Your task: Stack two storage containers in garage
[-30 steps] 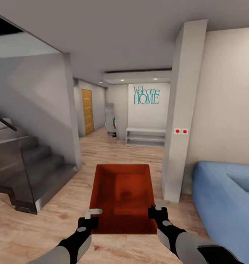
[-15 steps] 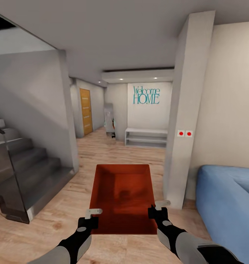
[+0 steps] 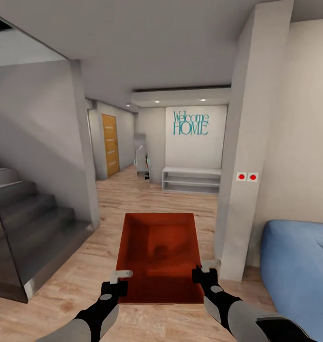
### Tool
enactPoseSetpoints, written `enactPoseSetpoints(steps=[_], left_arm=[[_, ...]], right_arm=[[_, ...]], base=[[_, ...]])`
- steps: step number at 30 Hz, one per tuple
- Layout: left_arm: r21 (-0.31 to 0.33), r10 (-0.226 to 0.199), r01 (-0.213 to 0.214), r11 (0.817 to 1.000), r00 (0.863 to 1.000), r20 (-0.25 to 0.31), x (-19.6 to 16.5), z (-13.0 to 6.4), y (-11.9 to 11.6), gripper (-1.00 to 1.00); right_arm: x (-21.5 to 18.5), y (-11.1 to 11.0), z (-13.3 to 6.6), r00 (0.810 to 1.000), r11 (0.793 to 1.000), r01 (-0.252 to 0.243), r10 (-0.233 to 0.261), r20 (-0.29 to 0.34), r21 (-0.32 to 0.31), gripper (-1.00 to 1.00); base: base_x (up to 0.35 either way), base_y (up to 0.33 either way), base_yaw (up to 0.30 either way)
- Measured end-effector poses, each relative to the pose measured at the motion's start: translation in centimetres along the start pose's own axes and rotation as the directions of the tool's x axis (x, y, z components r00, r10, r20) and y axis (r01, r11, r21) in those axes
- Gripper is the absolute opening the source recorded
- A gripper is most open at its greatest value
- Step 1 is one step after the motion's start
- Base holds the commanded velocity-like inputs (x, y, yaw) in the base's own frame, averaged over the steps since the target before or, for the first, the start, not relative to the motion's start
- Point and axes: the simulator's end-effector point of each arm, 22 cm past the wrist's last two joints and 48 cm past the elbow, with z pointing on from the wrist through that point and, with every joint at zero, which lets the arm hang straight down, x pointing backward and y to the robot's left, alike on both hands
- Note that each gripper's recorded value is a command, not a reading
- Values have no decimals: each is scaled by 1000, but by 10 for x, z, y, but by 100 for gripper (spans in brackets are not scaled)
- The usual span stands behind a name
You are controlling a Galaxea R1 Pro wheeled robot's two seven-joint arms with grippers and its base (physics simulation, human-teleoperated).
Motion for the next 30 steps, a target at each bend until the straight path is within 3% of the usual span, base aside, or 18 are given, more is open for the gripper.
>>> enactPoseSetpoints(steps=[27,30], left_arm=[[0,-2,2,1000,1000,1,0,0,0,-100],[-1,-1,1,1000,1000,-1,0,0,-1,-100]], right_arm=[[0,0,0,1000,1000,0,0,0,0,-100],[0,-1,0,1000,1000,2,-2,-1,-1,-100]], base=[[321,0,0],[321,0,204]])
